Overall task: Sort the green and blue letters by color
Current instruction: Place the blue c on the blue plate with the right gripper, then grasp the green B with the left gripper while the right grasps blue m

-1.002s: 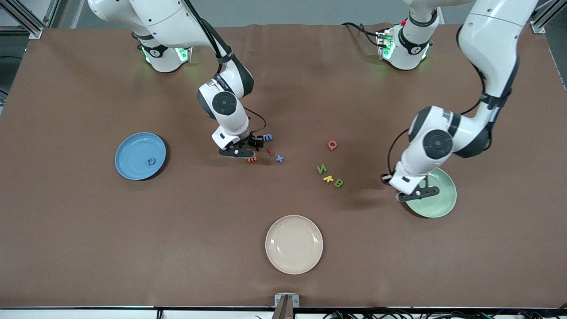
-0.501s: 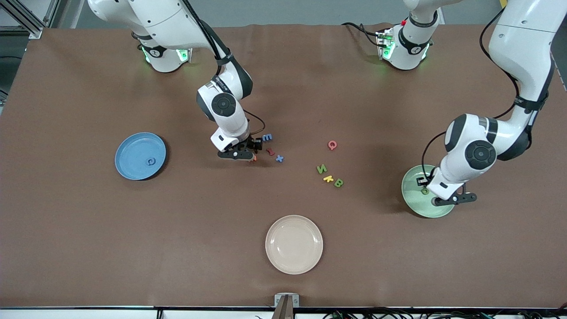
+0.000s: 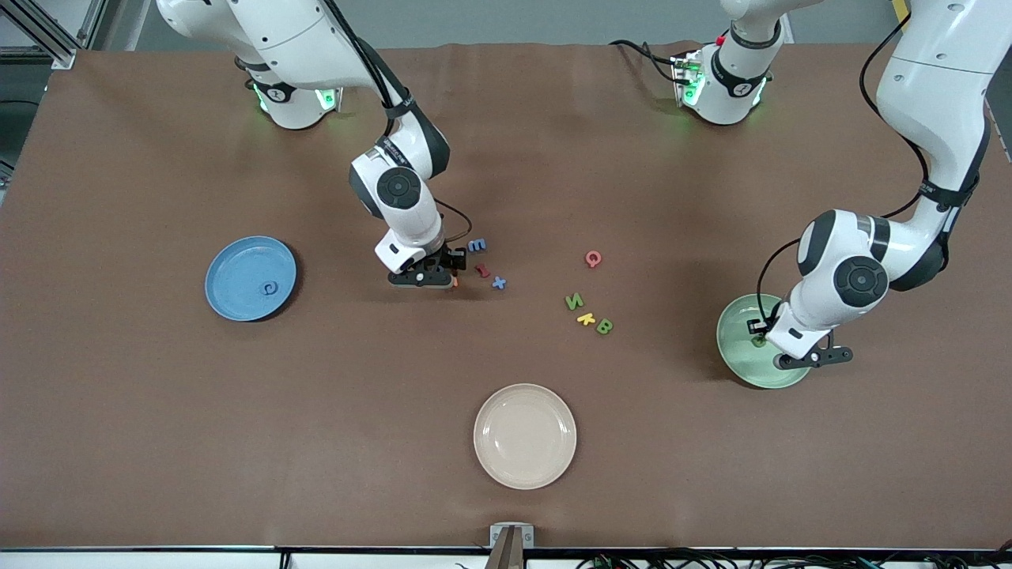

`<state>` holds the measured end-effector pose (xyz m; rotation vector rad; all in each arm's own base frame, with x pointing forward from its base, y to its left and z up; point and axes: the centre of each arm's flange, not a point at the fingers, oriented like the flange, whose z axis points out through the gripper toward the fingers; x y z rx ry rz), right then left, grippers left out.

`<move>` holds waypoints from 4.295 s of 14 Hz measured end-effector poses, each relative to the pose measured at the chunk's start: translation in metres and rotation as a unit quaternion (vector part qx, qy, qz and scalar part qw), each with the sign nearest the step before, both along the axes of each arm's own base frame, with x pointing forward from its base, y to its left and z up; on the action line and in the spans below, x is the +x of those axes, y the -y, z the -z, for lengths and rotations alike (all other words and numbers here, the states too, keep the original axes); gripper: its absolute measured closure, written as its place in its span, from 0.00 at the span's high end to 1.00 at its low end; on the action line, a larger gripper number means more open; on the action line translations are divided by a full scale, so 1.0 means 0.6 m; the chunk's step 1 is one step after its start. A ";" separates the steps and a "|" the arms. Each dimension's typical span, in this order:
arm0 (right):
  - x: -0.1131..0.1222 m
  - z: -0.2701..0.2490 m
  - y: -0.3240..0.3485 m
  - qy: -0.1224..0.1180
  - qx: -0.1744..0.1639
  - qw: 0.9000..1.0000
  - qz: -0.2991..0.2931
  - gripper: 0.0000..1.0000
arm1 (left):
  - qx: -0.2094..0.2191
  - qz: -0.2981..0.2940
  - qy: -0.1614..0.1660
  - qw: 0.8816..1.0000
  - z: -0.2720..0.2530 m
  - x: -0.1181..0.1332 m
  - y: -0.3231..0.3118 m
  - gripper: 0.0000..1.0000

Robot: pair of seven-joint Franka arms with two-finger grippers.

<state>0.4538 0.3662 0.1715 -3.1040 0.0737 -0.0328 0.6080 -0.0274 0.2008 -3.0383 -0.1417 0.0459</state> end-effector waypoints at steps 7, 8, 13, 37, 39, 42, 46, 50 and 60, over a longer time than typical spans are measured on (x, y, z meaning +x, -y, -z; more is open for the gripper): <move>0.006 -0.005 -0.001 0.002 0.001 1.000 0.001 0.32 | -0.001 0.002 -0.003 1.000 0.006 -0.001 0.004 0.26; 0.008 -0.005 0.001 -0.001 -0.002 1.000 0.002 0.32 | -0.001 0.002 -0.003 1.000 0.006 -0.002 0.005 0.26; 0.025 -0.015 0.024 -0.020 -0.019 1.000 0.003 0.29 | -0.004 0.003 -0.001 1.000 0.011 -0.001 0.007 0.50; 0.171 -0.190 0.596 -0.112 -0.038 0.972 -0.202 0.73 | -0.057 -0.285 0.014 0.957 0.001 -0.093 0.472 0.85; 0.170 -0.189 0.591 -0.112 -0.037 0.972 -0.202 0.93 | -0.058 -0.326 0.015 0.943 0.003 -0.091 0.482 0.84; 0.169 -0.189 0.558 -0.109 -0.019 0.978 -0.176 1.00 | -0.062 -0.365 0.018 0.929 -0.001 -0.085 0.493 0.82; 0.143 -0.190 0.376 -0.108 -0.010 0.990 -0.090 1.00 | -0.064 -0.391 0.019 0.918 0.002 -0.074 0.491 0.80; 0.066 -0.200 0.148 -0.085 -0.002 0.995 -0.043 1.00 | -0.069 -0.407 0.019 0.911 0.009 -0.072 0.500 0.77; -0.109 -0.060 -0.128 -0.019 0.020 0.996 -0.080 1.00 | -0.057 -0.411 0.026 0.909 0.040 -0.063 0.508 0.70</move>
